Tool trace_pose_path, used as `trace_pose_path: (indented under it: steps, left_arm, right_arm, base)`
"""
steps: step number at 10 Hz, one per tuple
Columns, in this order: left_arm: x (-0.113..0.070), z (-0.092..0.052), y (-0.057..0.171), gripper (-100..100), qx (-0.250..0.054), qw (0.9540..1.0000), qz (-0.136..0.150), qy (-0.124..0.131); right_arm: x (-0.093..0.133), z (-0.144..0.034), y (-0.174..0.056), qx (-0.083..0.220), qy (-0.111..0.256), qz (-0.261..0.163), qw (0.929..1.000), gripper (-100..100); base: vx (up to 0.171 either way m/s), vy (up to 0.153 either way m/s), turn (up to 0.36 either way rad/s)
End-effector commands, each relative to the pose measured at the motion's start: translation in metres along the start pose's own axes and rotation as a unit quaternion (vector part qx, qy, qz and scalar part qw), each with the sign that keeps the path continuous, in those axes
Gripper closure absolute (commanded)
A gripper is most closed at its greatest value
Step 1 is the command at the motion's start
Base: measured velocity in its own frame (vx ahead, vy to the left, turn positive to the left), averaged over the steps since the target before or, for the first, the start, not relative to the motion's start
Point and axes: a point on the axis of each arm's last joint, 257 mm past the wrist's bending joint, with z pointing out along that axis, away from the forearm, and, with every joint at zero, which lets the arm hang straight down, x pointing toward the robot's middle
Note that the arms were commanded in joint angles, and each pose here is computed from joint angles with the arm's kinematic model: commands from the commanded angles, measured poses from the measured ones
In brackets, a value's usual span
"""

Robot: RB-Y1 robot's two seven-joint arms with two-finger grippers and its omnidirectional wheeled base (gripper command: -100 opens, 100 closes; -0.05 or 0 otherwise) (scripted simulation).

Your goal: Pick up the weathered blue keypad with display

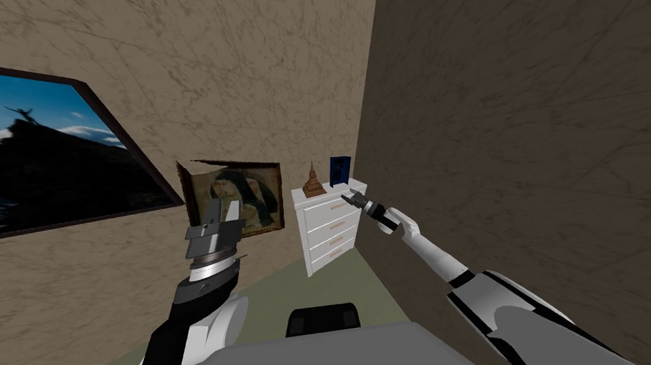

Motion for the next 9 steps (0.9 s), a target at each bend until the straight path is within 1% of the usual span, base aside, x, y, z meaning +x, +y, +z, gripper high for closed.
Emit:
trace_pose_path:
  steps: [1, 2, 4, 5, 6, 7, 9]
  left_arm:
    - [0.0, 0.0, 0.0, 0, 0.0, 1.0, 0.0, 0.0]
    - [0.0, 0.0, 0.0, 0, 0.0, 1.0, 0.0, 0.0]
    - [0.0, 0.0, 0.0, 0, 0.0, 1.0, 0.0, 0.0]
    - [0.0, 0.0, 0.0, 0, 0.0, 1.0, 0.0, 0.0]
    - [0.0, 0.0, 0.0, 0, 0.0, 1.0, 0.0, 0.0]
    - [0.0, 0.0, 0.0, 0, 0.0, 1.0, 0.0, 0.0]
    - [0.0, 0.0, 0.0, 0, 0.0, 1.0, 0.0, 0.0]
  right_arm:
    - [0.002, 0.005, -0.015, 0.005, 0.019, -0.036, 0.9991, -100]
    - [0.006, 0.004, -0.02, 0.011, 0.024, -0.035, 0.999, -100]
    - [0.01, 0.007, -0.048, 0.024, 0.058, -0.095, 0.9934, -100]
    - [0.011, 0.006, -0.056, 0.031, 0.062, -0.095, 0.993, -100]
    - [0.009, 0.008, -0.07, 0.038, 0.077, -0.126, 0.9884, -100]
    - [0.012, 0.005, -0.074, 0.042, 0.08, -0.125, 0.988, -100]
    - [0.01, 0.003, -0.106, 0.061, 0.113, -0.18, 0.9751, -100]
  base:
    - [0.009, 0.068, 0.042]
    - [0.009, 0.053, 0.014]
    - [0.015, 0.083, 0.07]
    - [0.021, 0.077, 0.022]
    - [0.028, 0.064, 0.058]
    - [0.024, 0.047, 0.037]
    - [0.031, 0.076, 0.091]
